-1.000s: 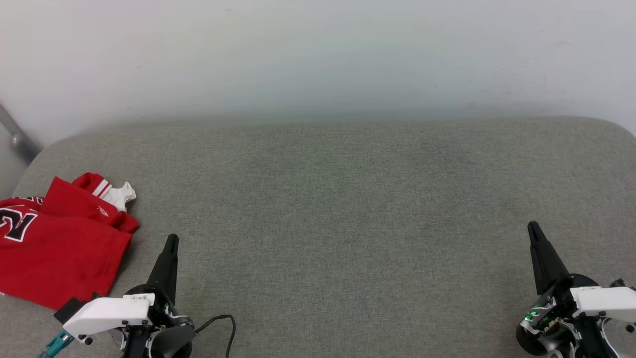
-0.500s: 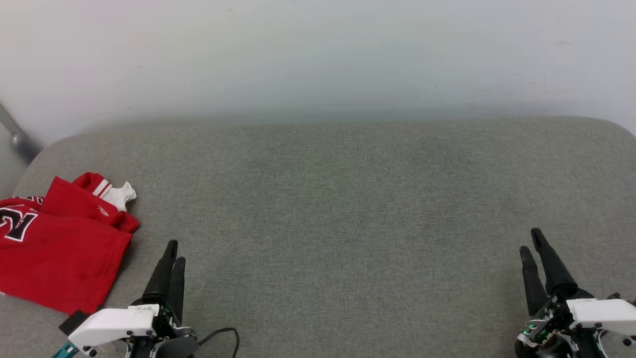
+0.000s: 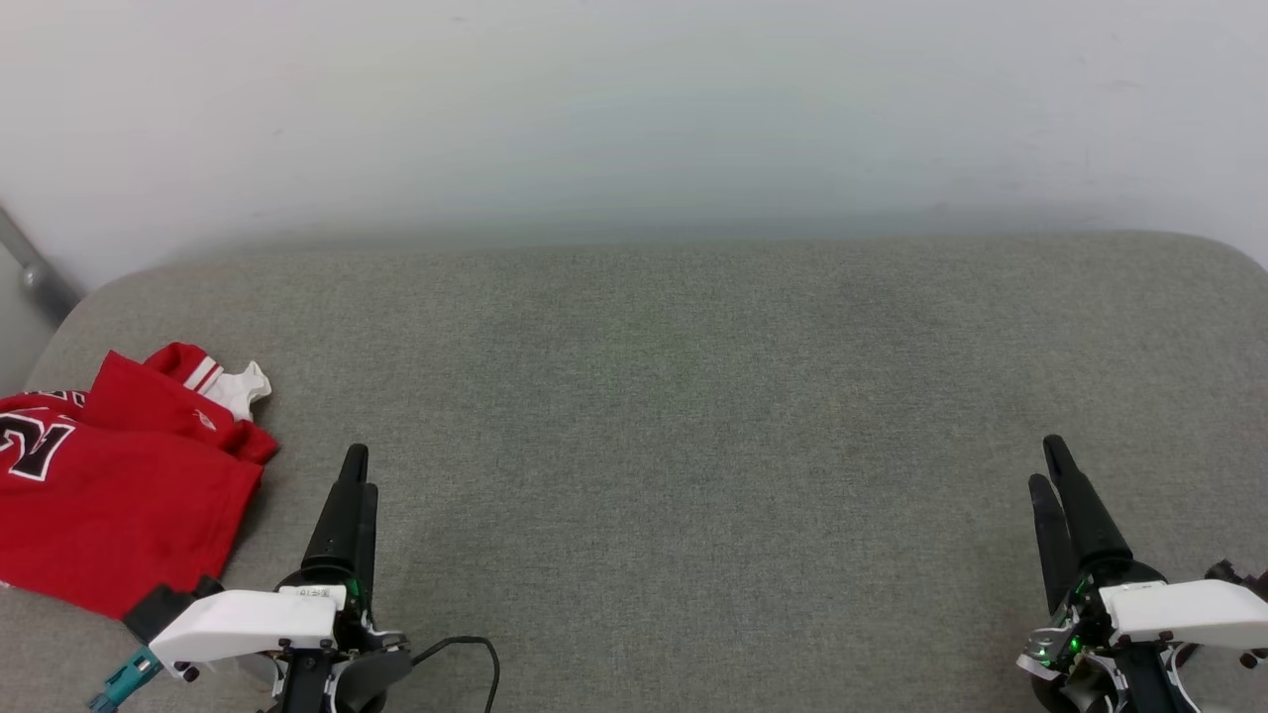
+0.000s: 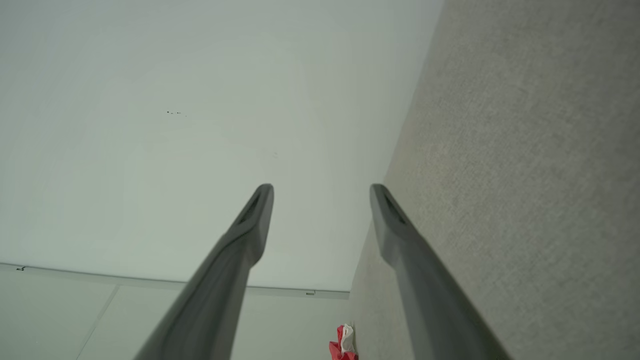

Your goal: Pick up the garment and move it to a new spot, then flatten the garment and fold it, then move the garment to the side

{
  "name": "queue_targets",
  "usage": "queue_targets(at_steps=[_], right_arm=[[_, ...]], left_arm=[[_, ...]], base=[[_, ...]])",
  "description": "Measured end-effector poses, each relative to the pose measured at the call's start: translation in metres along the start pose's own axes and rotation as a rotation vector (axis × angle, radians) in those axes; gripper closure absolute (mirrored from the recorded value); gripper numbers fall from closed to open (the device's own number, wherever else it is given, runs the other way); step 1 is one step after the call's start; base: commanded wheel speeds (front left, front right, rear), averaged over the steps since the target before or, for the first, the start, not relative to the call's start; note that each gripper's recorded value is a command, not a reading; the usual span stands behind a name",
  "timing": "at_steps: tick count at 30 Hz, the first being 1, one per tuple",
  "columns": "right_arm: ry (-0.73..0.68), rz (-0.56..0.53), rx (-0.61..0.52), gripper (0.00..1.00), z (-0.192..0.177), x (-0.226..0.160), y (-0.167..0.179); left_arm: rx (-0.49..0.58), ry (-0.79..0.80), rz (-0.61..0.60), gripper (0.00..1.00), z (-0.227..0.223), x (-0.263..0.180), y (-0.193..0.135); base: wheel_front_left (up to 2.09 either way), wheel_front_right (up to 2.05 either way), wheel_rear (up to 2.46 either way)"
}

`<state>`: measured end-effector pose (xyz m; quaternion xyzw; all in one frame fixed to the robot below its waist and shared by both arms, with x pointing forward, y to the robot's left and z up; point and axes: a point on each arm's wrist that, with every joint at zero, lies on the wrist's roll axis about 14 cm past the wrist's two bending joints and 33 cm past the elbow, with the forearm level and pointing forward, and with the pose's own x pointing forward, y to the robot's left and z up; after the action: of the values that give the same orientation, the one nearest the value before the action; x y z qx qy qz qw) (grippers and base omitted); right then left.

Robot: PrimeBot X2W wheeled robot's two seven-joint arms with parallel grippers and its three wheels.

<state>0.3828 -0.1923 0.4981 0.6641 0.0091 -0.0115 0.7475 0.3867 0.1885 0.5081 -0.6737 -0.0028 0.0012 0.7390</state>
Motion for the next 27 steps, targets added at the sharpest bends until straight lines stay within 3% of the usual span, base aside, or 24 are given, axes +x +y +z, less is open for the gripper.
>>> queue_targets(at_steps=[17, 27], right_arm=[[-0.014, 0.053, -0.420, 0.00, -0.001, 0.003, 0.018], [-0.004, 0.068, -0.639, 0.00, -0.007, 0.004, 0.019]], left_arm=[[0.316, 0.000, -0.065, 0.00, -0.009, 0.002, -0.020], [0.570, 0.017, -0.082, 0.00, -0.017, 0.002, -0.021]], base=[[0.00, 0.00, 0.00], [0.00, 0.00, 0.00]])
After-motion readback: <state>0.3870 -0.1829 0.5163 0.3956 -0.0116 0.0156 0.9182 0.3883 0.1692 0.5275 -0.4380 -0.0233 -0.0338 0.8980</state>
